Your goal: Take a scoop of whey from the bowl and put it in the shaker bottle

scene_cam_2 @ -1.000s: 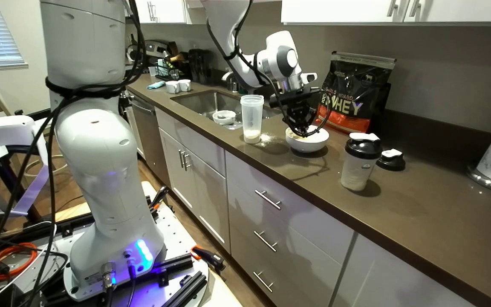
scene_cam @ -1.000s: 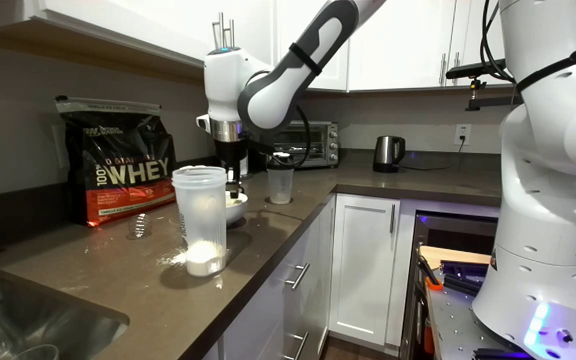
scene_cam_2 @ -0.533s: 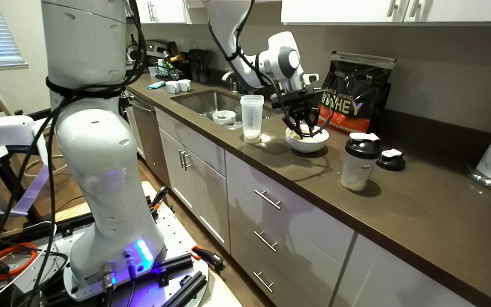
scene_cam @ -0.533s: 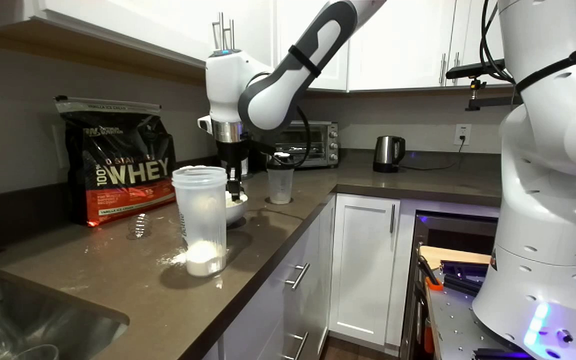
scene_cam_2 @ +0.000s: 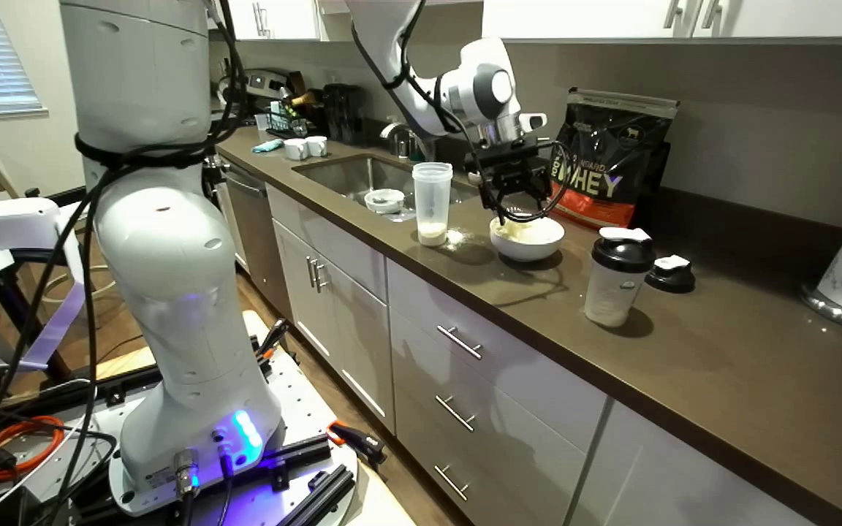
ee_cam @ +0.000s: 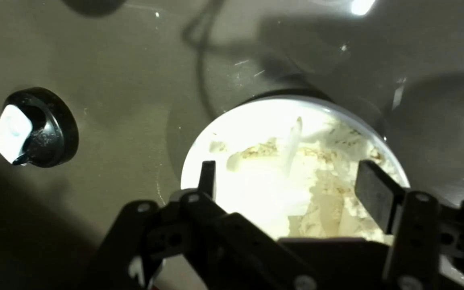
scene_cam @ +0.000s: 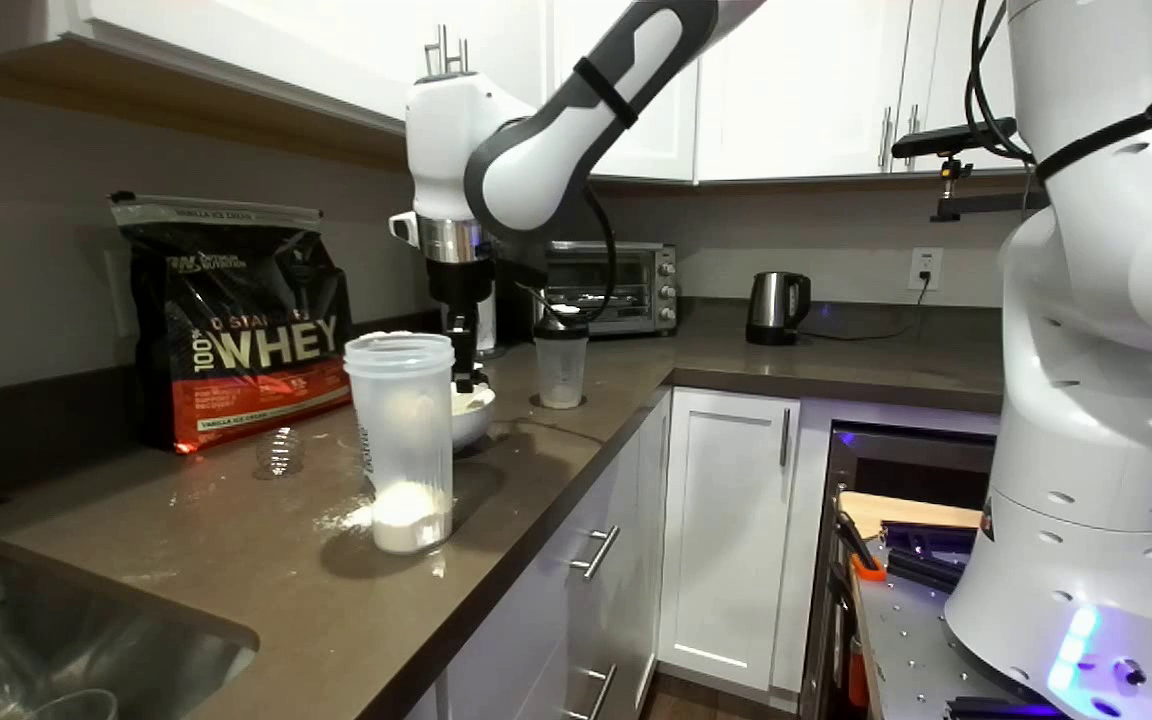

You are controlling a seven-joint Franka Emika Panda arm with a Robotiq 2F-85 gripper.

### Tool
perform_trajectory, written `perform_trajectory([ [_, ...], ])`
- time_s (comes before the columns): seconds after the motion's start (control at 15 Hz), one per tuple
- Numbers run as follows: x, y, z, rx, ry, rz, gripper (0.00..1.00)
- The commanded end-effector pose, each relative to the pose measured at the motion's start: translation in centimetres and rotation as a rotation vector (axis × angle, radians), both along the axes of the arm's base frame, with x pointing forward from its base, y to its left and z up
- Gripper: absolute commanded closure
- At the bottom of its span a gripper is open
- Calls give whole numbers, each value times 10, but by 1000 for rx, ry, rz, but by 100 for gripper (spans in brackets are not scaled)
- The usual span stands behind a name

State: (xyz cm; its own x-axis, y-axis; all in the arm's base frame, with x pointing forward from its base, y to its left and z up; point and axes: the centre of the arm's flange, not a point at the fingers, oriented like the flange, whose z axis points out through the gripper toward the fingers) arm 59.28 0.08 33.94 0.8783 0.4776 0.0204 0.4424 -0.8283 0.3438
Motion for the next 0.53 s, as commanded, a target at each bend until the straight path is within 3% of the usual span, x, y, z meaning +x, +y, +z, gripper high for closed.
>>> perform_trajectory([
  [0.0, -7, 5, 25, 63, 79, 20, 0],
  [0.47, -23, 16, 46, 101, 133, 45, 0],
])
